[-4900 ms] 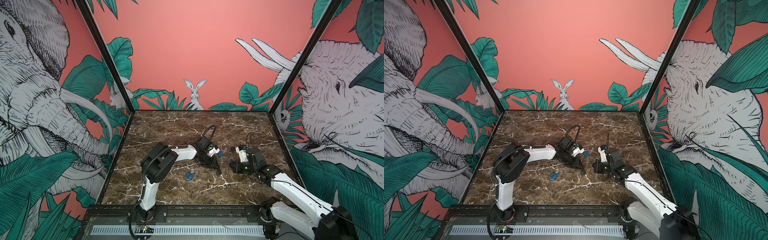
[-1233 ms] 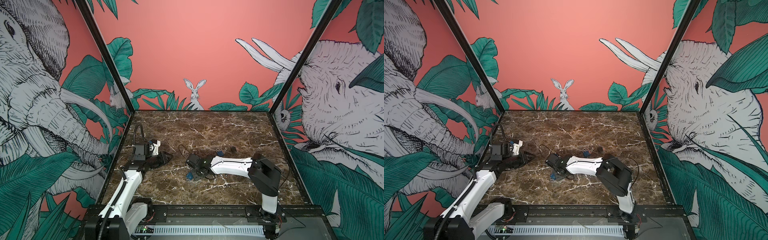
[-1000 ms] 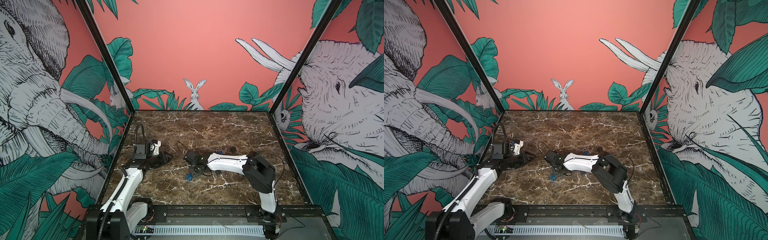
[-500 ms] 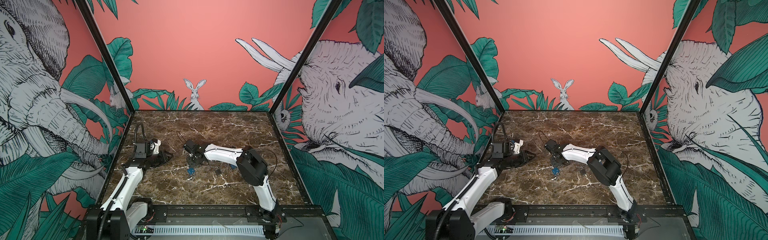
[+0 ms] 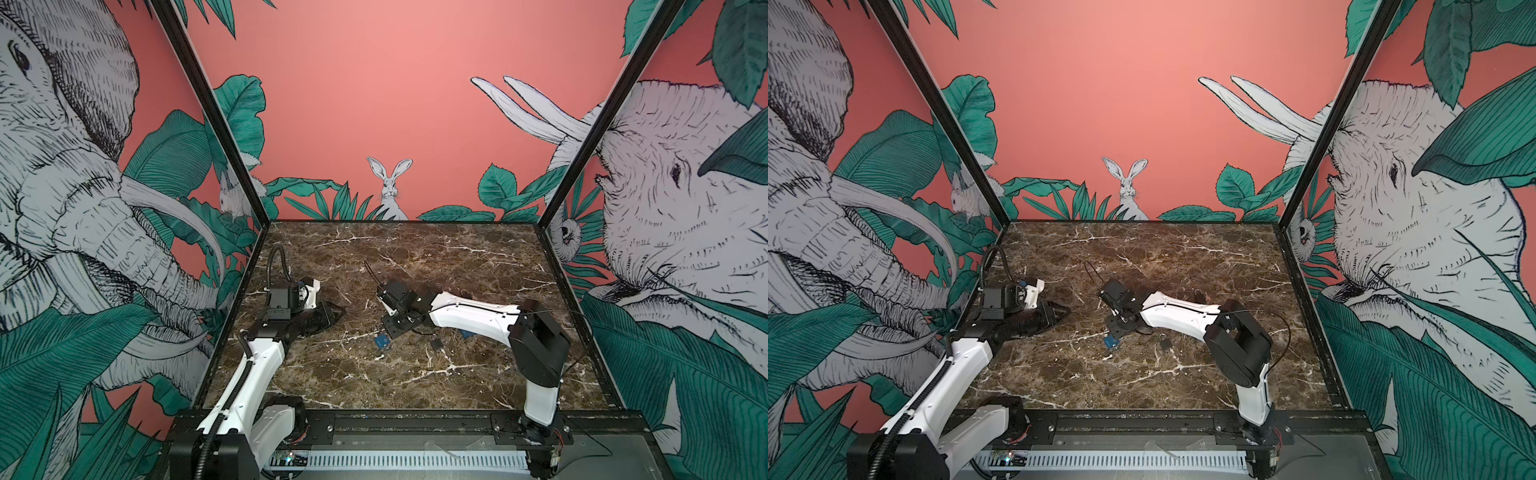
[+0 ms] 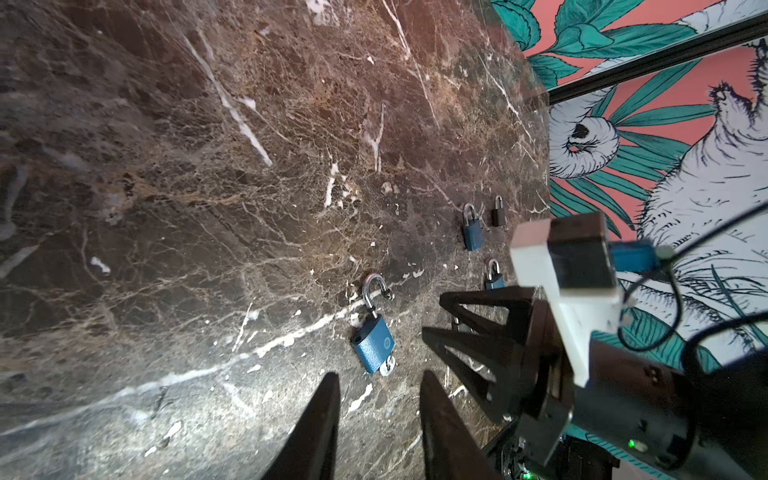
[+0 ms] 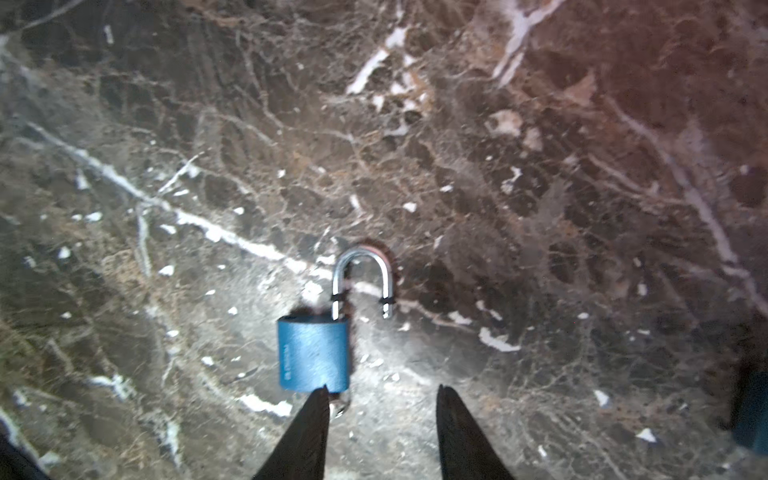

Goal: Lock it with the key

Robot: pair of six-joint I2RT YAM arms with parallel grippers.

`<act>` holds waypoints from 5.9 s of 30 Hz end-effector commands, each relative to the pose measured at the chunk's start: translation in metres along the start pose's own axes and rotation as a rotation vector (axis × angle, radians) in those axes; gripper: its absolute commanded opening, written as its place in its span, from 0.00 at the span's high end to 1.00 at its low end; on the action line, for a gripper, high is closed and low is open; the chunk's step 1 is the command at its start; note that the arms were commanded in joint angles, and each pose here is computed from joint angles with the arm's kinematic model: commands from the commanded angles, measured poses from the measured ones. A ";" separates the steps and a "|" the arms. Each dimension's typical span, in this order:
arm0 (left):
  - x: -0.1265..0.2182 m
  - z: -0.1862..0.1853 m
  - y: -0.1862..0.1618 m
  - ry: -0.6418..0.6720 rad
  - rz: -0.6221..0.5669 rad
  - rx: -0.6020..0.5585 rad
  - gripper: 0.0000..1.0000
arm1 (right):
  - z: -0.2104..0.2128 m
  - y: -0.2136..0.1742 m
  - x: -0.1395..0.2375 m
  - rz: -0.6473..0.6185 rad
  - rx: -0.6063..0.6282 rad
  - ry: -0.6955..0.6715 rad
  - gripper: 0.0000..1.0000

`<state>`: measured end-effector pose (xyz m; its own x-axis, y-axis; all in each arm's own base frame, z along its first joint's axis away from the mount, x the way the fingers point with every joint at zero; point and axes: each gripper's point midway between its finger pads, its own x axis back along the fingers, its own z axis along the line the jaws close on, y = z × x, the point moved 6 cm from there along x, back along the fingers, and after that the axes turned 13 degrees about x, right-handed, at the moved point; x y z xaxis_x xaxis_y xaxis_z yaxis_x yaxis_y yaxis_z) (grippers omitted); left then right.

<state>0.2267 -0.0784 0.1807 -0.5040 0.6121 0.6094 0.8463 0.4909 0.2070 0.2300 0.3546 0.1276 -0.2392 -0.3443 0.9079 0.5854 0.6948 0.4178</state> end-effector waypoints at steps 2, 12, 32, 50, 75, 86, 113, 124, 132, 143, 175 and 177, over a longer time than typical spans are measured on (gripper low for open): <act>0.007 -0.005 0.003 0.002 -0.023 -0.013 0.65 | 0.019 -0.006 -0.008 0.009 0.019 0.026 0.53; 0.011 -0.007 0.002 0.000 -0.024 -0.023 0.65 | 0.028 -0.003 -0.031 0.069 0.043 -0.027 0.51; 0.008 -0.006 0.004 -0.009 -0.018 -0.017 0.65 | 0.034 -0.006 -0.047 0.145 0.060 -0.066 0.53; 0.010 -0.004 0.003 -0.012 -0.023 -0.012 0.65 | 0.031 -0.012 -0.059 0.213 0.058 -0.162 0.57; 0.011 -0.014 -0.009 -0.109 0.061 -0.045 0.71 | 0.036 0.009 0.023 0.035 0.105 -0.038 0.83; -0.022 -0.035 -0.035 -0.179 0.219 -0.086 0.64 | 0.039 0.016 0.073 -0.087 0.161 0.024 0.83; -0.071 -0.062 -0.042 -0.240 0.324 -0.117 0.67 | 0.043 0.024 0.083 -0.128 0.165 0.043 0.84; -0.077 -0.064 -0.044 -0.249 0.342 -0.114 0.73 | 0.043 0.025 0.081 -0.123 0.171 0.039 0.84; -0.081 -0.063 -0.045 -0.244 0.351 -0.110 0.83 | 0.043 0.027 0.081 -0.125 0.174 0.038 0.85; -0.084 -0.063 -0.045 -0.262 0.342 -0.084 1.00 | 0.042 0.019 0.075 -0.130 0.145 0.050 0.70; -0.037 -0.117 -0.018 -0.288 0.083 0.033 1.00 | -0.013 -0.016 0.103 -0.671 0.113 0.137 0.57; -0.037 -0.121 -0.018 -0.288 0.081 0.036 1.00 | -0.013 -0.012 0.102 -0.678 0.131 0.135 0.57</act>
<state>0.2500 -0.1824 0.2249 -0.4383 0.7950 0.4193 0.8950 0.4290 0.1223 0.2000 0.2953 0.2043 -0.3856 -0.7776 0.4967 0.3279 0.3877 0.8615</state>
